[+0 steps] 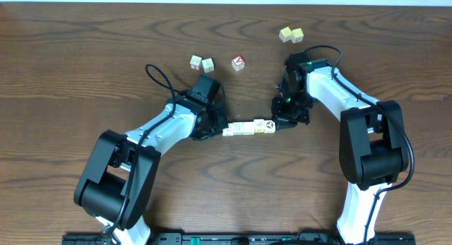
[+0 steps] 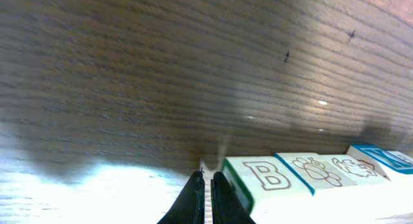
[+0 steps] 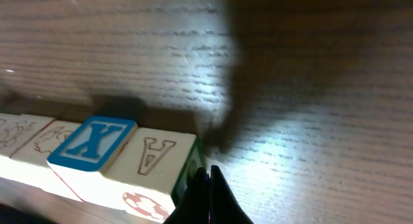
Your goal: Lift 5 blocks
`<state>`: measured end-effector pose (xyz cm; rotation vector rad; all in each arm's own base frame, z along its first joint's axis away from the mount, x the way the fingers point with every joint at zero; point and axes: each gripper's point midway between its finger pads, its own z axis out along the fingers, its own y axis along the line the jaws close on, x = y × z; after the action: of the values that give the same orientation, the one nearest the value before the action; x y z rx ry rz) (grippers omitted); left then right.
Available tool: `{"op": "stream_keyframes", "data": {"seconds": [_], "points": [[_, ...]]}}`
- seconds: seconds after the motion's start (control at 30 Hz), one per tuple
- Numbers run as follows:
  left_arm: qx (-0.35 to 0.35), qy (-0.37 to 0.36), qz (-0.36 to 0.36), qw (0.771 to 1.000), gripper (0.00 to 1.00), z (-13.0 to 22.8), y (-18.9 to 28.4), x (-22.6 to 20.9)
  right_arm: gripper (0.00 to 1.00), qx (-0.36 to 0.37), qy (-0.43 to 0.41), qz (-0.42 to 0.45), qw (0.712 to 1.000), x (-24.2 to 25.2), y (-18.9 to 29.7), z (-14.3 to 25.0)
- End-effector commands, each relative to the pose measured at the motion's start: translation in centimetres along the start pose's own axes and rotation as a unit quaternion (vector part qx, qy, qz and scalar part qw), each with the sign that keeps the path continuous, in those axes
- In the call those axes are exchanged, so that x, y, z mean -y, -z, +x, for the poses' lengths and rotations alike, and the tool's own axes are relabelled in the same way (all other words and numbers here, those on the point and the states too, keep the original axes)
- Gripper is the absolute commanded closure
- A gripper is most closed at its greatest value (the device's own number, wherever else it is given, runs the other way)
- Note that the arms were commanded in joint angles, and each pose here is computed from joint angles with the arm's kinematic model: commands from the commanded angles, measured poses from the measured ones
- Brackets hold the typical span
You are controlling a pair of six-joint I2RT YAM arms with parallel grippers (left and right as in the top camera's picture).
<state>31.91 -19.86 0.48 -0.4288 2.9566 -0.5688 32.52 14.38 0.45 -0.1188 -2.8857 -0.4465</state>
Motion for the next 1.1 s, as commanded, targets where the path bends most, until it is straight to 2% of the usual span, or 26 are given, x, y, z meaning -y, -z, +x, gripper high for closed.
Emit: {"op": "stream_keyframes", "data": {"seconds": [0.0,0.27,0.5,0.63,0.83,1.07], "points": [[0.004,0.008,-0.010,1.000,0.93,-0.9,0.4,-1.6,0.99,0.000,-0.023,0.022,0.999,1.5,0.4,-0.4],[0.008,0.023,-0.020,1.000,0.93,-2.1,1.5,-3.7,0.99,0.021,-0.042,0.042,0.998,2.8,3.4,-2.0],[0.043,0.038,-0.103,0.993,0.93,-2.9,1.9,-6.8,0.99,0.077,0.013,0.000,0.997,-0.7,3.7,-4.7],[0.053,0.037,-0.117,0.991,0.93,-3.2,2.0,-7.3,0.99,0.103,0.055,0.001,0.993,-3.3,3.1,-5.4],[0.051,0.038,-0.119,0.991,0.93,-3.1,2.0,-7.4,0.99,0.123,0.066,0.071,0.988,-4.9,1.8,-4.6],[0.046,0.039,-0.123,0.991,0.92,-2.9,2.1,-7.6,0.99,0.107,0.068,0.081,0.989,-5.7,0.2,-3.0]]}}
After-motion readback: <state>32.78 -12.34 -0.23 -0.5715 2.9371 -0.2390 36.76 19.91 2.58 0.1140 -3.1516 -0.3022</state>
